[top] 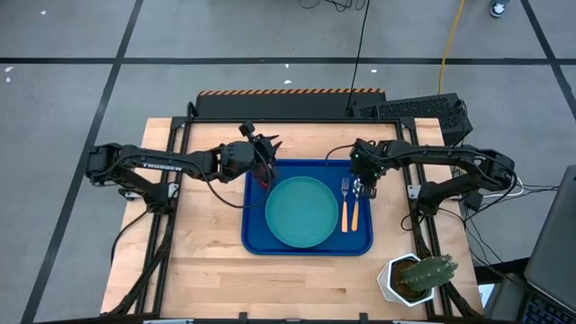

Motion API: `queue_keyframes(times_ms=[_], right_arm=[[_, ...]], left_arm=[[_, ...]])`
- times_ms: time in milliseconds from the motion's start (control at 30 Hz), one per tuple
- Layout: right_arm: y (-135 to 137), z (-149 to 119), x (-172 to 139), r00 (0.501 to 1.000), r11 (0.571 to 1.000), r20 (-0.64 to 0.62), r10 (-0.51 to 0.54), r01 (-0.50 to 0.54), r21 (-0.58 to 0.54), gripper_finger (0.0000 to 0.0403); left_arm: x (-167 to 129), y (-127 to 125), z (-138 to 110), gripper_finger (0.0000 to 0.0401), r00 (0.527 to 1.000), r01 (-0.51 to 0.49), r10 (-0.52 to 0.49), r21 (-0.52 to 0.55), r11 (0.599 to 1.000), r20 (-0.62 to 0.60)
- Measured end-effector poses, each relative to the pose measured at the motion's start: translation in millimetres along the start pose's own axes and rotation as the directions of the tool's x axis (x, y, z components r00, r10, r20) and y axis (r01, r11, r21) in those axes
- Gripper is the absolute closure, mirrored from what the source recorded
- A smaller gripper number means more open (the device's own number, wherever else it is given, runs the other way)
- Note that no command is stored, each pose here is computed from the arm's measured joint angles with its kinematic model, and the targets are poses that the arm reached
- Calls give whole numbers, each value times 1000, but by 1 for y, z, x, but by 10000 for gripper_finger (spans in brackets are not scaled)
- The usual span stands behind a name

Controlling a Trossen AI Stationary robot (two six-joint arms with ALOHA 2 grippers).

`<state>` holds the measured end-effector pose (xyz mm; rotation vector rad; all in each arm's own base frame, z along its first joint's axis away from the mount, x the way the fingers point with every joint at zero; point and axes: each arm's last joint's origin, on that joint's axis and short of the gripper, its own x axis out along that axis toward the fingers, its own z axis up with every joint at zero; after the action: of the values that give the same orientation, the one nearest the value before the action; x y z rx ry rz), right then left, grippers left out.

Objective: Pick and place plate/cup/fork/spoon on tray
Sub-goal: Put the orange spoon on the blue tray to the right of the yellow fork

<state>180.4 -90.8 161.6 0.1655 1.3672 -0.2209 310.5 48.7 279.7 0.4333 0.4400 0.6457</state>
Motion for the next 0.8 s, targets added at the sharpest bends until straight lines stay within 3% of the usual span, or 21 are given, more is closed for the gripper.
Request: queue_keyframes(times_ms=[800], right_arm=[[2, 2, 0, 998, 999, 30, 52, -52, 5, 314]], left_arm=[[0, 0, 0, 307, 1000, 0, 0, 0, 1000, 0]])
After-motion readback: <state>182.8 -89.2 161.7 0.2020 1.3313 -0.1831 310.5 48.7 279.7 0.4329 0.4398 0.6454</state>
